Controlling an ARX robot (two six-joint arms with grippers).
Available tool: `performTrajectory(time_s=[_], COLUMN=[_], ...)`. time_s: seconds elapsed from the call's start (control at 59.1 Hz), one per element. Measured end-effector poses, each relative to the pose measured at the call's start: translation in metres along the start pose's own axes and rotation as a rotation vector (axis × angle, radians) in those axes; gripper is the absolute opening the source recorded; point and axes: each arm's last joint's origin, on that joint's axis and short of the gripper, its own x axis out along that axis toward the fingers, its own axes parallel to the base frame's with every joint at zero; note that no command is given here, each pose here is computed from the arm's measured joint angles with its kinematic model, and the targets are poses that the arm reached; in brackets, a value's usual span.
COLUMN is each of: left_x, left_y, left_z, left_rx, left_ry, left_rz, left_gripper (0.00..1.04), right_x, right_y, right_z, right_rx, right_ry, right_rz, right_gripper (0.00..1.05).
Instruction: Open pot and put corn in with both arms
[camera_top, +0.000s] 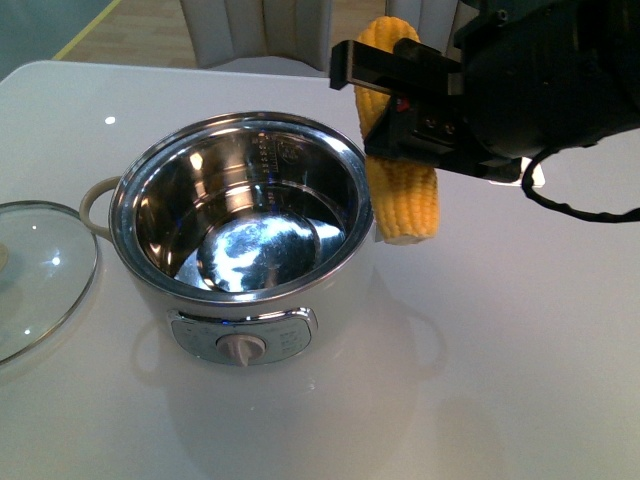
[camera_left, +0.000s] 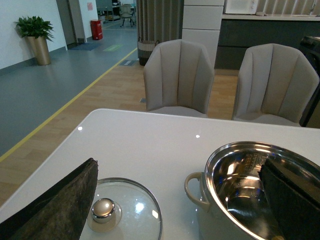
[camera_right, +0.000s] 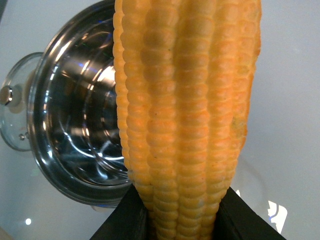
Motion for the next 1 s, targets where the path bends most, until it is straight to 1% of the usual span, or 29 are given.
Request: performTrajectory(time_s=[0.22, 0.423, 0.694, 0.999], left_x=[0.0, 0.0, 0.0, 0.0], left_y=[0.0, 0.0, 0.0, 0.0], left_z=[0.0, 0.0, 0.0, 0.0], left_rx=[0.0, 0.0, 0.0, 0.0], left_ry=[0.0, 0.0, 0.0, 0.0], left_rz=[0.0, 0.0, 0.0, 0.0], left_gripper=[0.98, 0.98, 0.98, 0.98], right_x=[0.022, 0.035, 0.048, 0.064], right_y=[0.014, 0.032, 0.051, 0.056], right_z=[0.01, 0.021, 0.024, 0.025], right_rx=[0.034, 0.045, 0.035, 0.044], right_ry=[0.026, 0.038, 0.07, 0.101], right_rz=[0.025, 0.052, 0.07, 0.05], right_gripper=[0.21, 0.21, 0.21, 0.22])
